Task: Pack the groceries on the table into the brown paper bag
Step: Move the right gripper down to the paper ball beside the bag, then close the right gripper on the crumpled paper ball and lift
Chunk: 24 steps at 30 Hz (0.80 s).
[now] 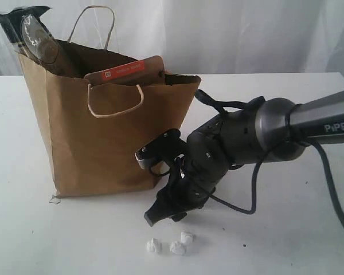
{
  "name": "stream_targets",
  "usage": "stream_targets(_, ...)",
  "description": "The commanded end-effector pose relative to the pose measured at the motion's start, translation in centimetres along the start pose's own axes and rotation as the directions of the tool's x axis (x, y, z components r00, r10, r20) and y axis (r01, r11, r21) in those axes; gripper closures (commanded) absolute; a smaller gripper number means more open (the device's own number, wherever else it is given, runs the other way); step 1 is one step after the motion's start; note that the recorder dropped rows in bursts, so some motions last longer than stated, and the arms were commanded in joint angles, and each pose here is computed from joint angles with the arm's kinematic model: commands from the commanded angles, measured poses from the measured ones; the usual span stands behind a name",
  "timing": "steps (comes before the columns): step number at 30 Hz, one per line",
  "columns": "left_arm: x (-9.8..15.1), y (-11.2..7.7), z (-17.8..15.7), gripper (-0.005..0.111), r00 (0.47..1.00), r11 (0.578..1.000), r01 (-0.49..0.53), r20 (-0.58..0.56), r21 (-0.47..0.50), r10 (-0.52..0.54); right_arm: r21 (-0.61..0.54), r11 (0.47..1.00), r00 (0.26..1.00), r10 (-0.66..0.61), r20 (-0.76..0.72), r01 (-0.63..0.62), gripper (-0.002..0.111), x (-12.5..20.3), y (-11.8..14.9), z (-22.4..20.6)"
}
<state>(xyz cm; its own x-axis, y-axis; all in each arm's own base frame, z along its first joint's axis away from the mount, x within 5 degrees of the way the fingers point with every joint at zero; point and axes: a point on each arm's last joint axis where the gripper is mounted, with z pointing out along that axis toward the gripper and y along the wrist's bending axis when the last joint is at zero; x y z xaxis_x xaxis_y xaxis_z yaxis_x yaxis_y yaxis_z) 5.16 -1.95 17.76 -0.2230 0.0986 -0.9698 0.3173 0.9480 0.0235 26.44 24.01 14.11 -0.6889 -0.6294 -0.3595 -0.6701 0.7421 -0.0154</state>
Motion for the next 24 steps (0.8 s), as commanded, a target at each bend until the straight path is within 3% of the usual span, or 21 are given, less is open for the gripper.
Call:
stream_targets(1,0.1,0.0,0.0,0.107,1.0,1.0,0.013,0.0,-0.003,-0.013,0.003,1.0,1.0,-0.011,0.019,0.011,0.059,-0.8,-0.2,0.3)
stream_targets(11,0.1,0.0,0.0,0.107,1.0,1.0,0.013,0.0,-0.003,-0.013,0.001,1.0,1.0,-0.01,-0.005,0.01,0.061,-0.9,-0.2,1.0)
stream_targets(14,0.1,0.0,0.0,0.107,1.0,1.0,0.013,0.0,-0.003,-0.013,0.001,1.0,1.0,-0.01,-0.02,0.01,0.071,-0.7,-0.2,1.0)
stream_targets(19,0.1,0.0,0.0,0.107,1.0,1.0,0.013,0.0,-0.003,-0.013,0.001,1.0,0.999,-0.008,-0.037,0.008,0.105,-0.6,-0.2,0.9)
stream_targets(24,0.1,0.0,0.0,0.107,1.0,1.0,0.013,0.0,-0.003,-0.013,-0.009,1.0,1.0,0.005,0.0,-0.005,0.108,-1.0,0.0,-0.6)
